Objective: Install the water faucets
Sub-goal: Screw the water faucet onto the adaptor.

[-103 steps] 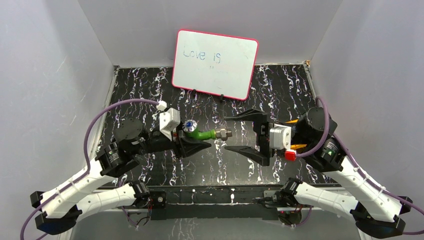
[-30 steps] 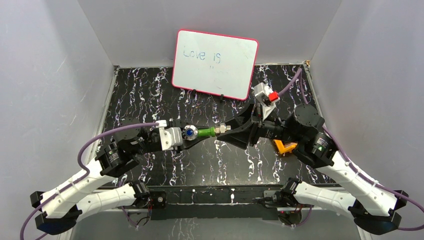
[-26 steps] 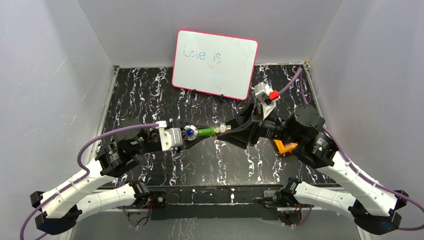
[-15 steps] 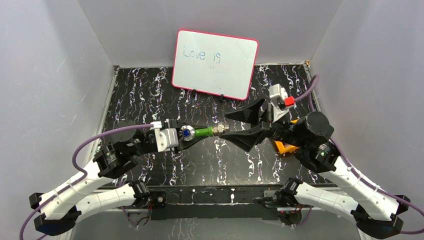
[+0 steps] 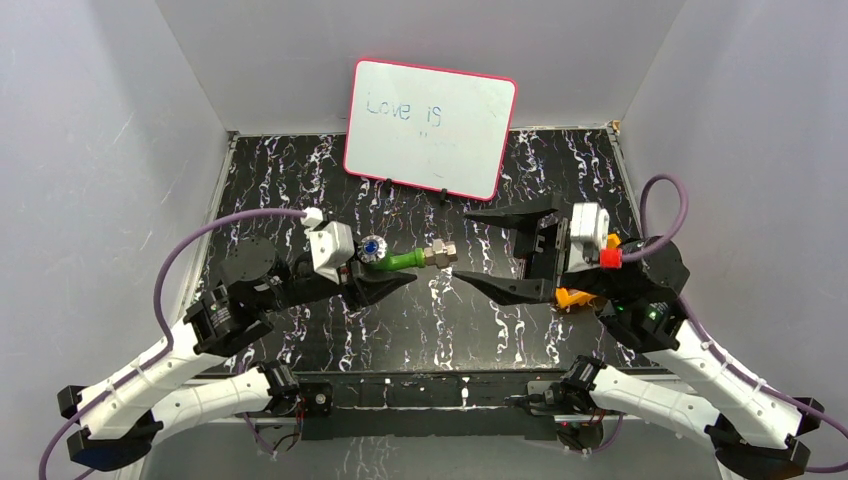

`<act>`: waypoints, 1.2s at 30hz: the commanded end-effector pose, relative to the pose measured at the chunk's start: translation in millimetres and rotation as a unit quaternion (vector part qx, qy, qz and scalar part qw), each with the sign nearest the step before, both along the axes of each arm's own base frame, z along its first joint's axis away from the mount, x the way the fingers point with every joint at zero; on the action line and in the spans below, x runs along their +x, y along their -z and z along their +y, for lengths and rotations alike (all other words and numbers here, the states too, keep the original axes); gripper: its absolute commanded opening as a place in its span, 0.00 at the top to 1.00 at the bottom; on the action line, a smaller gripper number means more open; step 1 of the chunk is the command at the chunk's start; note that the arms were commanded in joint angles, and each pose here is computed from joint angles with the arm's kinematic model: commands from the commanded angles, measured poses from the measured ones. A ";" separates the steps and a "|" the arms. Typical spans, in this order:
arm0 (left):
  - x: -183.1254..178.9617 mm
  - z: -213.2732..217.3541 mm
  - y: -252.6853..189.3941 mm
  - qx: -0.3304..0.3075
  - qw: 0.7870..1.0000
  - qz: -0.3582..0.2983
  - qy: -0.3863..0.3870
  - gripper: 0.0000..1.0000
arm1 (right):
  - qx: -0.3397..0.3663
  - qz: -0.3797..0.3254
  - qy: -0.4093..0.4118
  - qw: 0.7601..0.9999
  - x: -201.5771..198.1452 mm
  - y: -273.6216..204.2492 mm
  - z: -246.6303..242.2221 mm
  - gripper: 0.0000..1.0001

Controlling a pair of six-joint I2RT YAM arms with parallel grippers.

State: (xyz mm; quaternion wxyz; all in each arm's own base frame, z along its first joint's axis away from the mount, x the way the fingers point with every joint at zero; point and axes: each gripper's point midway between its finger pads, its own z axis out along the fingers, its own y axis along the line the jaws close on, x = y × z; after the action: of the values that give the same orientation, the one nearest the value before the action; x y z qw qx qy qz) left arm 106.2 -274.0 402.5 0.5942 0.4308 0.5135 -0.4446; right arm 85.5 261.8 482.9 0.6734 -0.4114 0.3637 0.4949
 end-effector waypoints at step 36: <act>-23.6 -9.3 -20.0 -0.037 0.986 0.156 0.053 1.00 | -0.142 -0.288 -0.025 0.947 -5.9 39.3 17.1 0.37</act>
State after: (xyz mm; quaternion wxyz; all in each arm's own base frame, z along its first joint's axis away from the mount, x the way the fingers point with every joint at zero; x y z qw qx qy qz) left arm 91.4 -286.9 388.0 0.4729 0.3638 0.6047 -0.5277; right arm 79.6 281.6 428.6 0.6545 -0.6436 0.2274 0.3251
